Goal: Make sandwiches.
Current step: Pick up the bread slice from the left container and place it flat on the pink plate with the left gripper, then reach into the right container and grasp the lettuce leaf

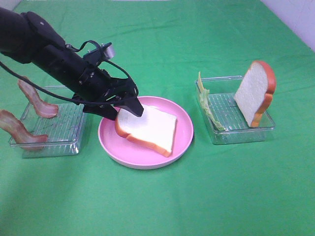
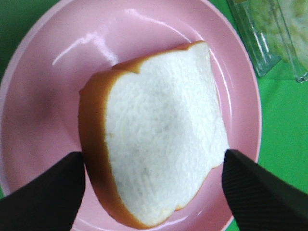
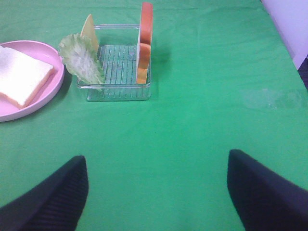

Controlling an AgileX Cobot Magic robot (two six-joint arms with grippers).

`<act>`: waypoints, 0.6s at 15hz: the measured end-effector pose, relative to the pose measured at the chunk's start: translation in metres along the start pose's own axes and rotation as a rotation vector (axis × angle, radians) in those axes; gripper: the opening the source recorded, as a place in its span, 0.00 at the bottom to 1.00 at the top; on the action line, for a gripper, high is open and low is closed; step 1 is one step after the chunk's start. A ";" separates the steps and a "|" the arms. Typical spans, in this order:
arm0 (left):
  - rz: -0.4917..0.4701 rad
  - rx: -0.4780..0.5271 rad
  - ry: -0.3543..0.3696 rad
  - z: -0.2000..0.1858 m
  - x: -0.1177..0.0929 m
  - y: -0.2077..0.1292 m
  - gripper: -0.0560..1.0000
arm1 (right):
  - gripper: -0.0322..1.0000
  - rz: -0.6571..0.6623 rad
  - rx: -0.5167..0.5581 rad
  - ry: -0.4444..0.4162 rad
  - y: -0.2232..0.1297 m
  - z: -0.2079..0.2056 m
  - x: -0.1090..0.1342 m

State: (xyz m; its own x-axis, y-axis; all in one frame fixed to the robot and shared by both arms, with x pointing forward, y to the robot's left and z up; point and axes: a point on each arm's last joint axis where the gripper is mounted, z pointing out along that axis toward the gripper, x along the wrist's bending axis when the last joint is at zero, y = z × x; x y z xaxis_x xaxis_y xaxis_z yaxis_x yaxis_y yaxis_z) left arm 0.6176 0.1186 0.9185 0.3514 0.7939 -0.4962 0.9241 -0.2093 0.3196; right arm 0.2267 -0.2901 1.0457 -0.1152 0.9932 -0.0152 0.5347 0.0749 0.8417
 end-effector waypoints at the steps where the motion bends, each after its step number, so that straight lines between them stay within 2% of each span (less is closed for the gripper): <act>1: 0.027 0.012 0.026 -0.004 -0.003 0.006 0.76 | 0.76 0.000 0.000 0.000 0.000 0.000 0.000; 3: 0.055 0.036 0.053 -0.015 -0.010 0.018 0.76 | 0.76 0.000 0.000 0.000 0.000 0.000 0.000; 4: 0.068 0.094 0.121 -0.035 -0.016 0.032 0.76 | 0.76 0.000 0.000 0.000 0.000 0.000 0.000; 6: 0.068 0.146 0.208 -0.060 -0.024 0.046 0.76 | 0.76 0.000 0.000 0.000 0.000 0.000 0.000; 7: 0.068 0.146 0.208 -0.060 -0.024 0.046 0.76 | 0.76 0.000 0.000 0.000 0.000 0.000 0.000; 8: 0.077 0.164 0.305 -0.078 -0.026 0.054 0.76 | 0.76 0.000 0.000 0.000 0.000 0.000 0.000; 9: 0.094 0.141 0.358 -0.088 -0.026 0.059 0.76 | 0.76 0.000 0.000 0.000 0.000 0.000 0.000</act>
State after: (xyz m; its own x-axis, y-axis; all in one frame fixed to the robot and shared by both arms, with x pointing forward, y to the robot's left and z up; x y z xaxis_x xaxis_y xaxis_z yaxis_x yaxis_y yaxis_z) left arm 0.6503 0.1357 1.0211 0.3835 0.9114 -0.1491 0.9109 -0.3466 0.2239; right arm 0.2267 -0.2901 1.0457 -0.1152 0.9932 -0.0152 0.5347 0.0749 0.8417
